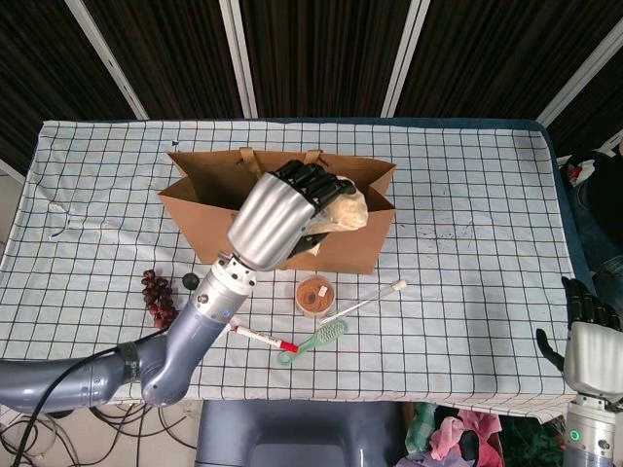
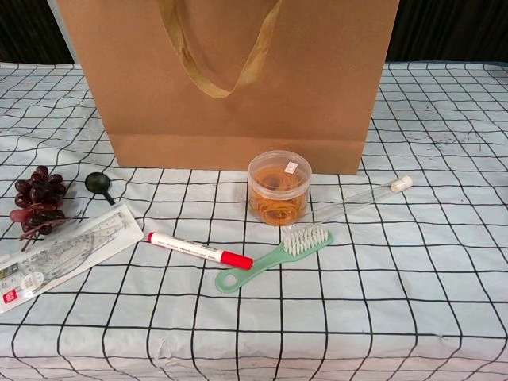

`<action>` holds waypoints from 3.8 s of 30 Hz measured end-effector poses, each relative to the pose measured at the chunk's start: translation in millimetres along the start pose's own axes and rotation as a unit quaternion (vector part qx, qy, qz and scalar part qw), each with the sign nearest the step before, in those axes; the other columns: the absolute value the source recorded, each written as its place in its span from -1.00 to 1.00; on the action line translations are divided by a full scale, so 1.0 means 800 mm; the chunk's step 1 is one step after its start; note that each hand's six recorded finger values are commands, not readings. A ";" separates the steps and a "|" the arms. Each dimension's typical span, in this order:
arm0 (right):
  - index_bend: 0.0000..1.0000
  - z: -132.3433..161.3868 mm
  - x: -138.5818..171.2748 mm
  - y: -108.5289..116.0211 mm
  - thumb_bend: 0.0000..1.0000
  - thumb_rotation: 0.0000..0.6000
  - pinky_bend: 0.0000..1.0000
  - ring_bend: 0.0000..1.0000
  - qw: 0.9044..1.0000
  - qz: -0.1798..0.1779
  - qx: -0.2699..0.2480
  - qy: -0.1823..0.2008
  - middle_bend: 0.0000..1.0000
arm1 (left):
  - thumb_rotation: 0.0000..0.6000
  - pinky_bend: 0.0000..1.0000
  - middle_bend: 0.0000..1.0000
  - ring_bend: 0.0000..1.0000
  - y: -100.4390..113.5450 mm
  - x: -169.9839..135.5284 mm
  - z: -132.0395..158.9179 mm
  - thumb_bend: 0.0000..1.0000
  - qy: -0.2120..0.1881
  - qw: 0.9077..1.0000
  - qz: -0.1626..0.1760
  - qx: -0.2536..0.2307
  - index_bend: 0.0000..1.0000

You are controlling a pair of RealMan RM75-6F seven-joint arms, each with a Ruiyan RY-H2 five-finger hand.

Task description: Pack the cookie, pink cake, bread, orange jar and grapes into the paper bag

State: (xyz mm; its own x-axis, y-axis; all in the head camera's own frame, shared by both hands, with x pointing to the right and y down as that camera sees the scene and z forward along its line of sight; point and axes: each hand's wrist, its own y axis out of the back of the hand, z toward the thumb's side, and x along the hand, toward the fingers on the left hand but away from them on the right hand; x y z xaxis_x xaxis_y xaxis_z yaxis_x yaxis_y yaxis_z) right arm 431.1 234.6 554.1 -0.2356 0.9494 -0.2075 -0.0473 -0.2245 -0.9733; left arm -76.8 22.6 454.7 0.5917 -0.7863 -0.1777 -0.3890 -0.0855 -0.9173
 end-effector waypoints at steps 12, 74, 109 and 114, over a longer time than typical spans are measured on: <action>-0.73 0.003 0.001 -0.012 -0.57 1.00 -0.53 -0.57 1.000 0.012 0.006 0.003 -0.71 | 1.00 -0.08 -0.13 -0.32 0.009 0.028 -0.058 -0.28 0.052 0.998 0.021 0.010 -0.31; -0.72 0.000 0.004 -0.003 -0.57 1.00 -0.53 -0.58 1.000 0.007 0.001 0.008 -0.72 | 1.00 -0.63 -0.62 -0.79 -0.155 -0.289 -0.064 -0.86 0.007 0.949 -0.313 -0.046 -0.66; -0.72 0.000 0.004 -0.004 -0.57 1.00 -0.53 -0.58 1.000 0.012 -0.014 0.009 -0.72 | 1.00 -0.66 -0.65 -0.83 -0.296 -0.165 0.000 -0.85 0.035 0.938 -0.342 -0.048 -0.70; -0.72 0.001 0.004 -0.003 -0.57 1.00 -0.53 -0.58 1.000 0.009 -0.016 0.009 -0.72 | 1.00 -0.64 -0.64 -0.81 -0.302 -0.168 -0.002 -0.85 0.033 0.936 -0.349 -0.025 -0.70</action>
State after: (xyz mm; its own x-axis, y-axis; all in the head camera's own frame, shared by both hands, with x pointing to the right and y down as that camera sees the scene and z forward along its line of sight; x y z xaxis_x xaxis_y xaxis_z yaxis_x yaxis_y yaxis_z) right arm 429.7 238.4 555.7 -0.2180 0.9491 -0.2274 -0.0117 -0.2355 -0.9718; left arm -63.7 147.9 700.9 0.6698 -0.5644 0.4826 0.0418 -0.6202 -0.7833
